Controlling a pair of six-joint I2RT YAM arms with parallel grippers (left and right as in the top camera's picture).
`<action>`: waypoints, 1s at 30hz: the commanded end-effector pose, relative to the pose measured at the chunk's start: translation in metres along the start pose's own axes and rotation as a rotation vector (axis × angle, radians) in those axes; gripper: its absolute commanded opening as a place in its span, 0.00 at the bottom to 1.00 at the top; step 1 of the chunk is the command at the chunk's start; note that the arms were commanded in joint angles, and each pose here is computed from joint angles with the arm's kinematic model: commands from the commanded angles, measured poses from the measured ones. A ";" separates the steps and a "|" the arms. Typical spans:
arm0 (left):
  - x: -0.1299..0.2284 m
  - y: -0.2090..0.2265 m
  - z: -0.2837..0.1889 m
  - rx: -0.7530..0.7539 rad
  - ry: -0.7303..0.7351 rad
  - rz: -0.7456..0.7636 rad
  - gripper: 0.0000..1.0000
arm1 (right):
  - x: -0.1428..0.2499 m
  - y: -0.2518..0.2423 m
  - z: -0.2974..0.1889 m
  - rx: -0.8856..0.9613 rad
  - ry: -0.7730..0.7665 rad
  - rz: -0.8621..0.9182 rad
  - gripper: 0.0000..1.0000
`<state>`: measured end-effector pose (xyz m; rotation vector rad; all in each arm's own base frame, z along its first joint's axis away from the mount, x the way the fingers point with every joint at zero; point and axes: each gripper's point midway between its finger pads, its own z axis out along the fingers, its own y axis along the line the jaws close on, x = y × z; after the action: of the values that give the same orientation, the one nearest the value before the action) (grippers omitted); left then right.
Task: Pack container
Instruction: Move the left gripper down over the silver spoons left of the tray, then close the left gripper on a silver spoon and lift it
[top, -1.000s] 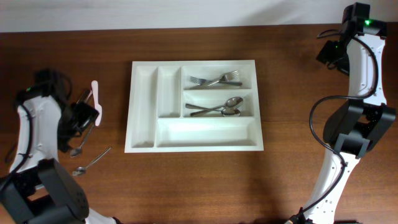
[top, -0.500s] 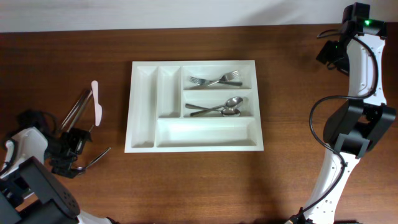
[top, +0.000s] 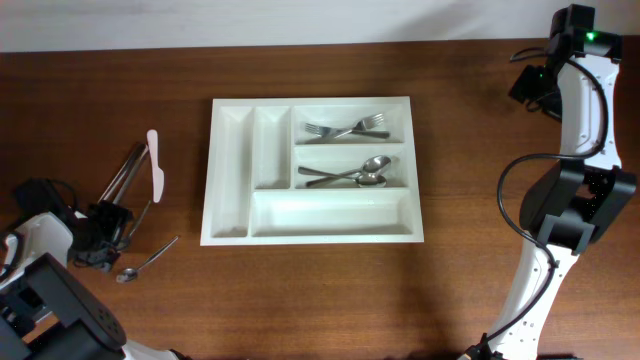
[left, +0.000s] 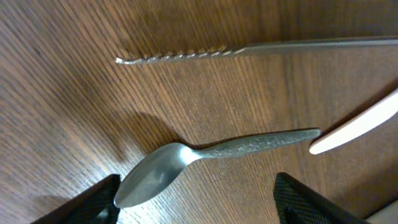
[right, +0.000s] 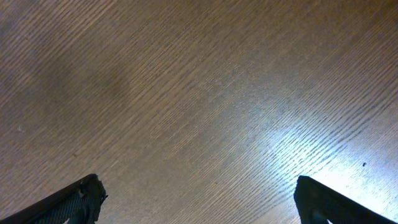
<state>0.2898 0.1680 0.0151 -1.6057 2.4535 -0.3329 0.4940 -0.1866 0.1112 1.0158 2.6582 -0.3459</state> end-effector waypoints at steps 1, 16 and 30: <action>0.005 0.004 0.005 0.003 0.013 0.006 0.68 | -0.013 -0.002 -0.030 -0.028 -0.065 0.018 0.99; 0.007 0.020 0.013 -0.052 -0.012 0.004 0.02 | -0.013 -0.002 -0.030 -0.028 -0.065 0.018 0.99; -0.011 -0.040 -0.034 0.191 -0.081 0.107 0.02 | -0.013 -0.002 -0.030 -0.028 -0.065 0.018 0.99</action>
<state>0.2972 0.1574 0.0150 -1.5248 2.4342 -0.4321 0.4941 -0.1866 0.1114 1.0157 2.6574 -0.3457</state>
